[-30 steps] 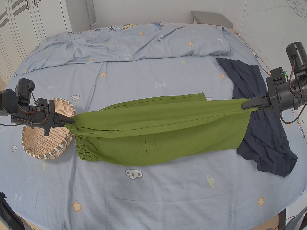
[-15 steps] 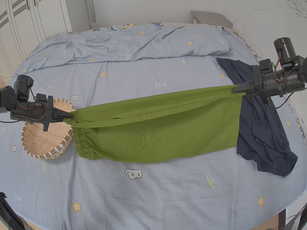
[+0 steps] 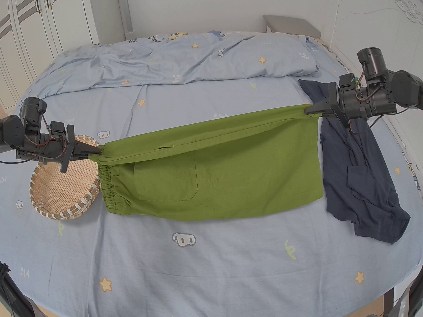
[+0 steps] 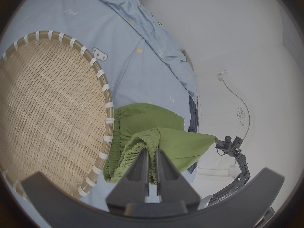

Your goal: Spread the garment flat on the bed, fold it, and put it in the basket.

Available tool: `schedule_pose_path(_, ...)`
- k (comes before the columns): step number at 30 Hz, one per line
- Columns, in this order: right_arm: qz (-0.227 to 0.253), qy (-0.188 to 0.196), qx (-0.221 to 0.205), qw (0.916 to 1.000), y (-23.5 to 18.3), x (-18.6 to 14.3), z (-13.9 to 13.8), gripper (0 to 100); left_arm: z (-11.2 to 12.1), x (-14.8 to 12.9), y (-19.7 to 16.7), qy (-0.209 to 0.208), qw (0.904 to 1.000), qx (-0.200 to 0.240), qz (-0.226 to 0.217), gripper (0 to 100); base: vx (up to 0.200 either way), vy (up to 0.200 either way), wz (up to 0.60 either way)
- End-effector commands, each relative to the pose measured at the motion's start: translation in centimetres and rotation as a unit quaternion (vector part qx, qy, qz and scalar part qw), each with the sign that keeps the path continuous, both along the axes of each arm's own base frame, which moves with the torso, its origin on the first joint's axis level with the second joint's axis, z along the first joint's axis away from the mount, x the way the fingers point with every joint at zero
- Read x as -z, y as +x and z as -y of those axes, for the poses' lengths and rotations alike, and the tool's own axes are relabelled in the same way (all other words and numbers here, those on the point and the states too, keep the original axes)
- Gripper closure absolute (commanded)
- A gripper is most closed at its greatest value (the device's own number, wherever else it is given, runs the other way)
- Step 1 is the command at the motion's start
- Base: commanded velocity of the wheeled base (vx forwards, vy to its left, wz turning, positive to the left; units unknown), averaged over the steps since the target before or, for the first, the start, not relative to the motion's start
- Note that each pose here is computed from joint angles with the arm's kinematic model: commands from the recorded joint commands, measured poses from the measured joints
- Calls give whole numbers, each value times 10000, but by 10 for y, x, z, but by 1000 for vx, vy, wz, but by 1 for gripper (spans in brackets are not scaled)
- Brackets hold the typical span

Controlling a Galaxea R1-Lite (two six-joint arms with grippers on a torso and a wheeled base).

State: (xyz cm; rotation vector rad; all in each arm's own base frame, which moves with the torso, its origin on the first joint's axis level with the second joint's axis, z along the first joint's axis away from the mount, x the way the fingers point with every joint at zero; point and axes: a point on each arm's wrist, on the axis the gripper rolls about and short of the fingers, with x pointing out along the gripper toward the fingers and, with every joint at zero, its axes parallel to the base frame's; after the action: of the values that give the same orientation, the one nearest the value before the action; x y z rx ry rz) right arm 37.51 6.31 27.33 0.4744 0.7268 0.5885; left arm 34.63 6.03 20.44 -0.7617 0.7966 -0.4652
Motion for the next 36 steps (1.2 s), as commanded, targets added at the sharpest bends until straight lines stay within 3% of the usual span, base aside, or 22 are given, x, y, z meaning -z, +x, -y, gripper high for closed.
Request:
schedule_pose_path(1,-65,-26,11,10000,24,20,-2,100,-1,6,8,-5,10000,2,15,100,0,0,0)
schedule_pose_path(8,242,-105,-26,9996,36,26,2,100,-3,9,14,11,9999,-1,100,100,0,0,0)
schedule_pose_path(26,106,-136,-116,9998,55,54,-7,100,-2,22,27,-5,10000,47,74,100,0,0,0)
schedule_pose_path(35,349,-114,-64,9993,59,58,-6,100,-2,31,34,-22,10000,46,21,100,0,0,0)
schedule_pose_path(36,356,-113,-64,9993,60,58,-7,0,-2,31,34,-27,10000,43,16,100,0,0,0)
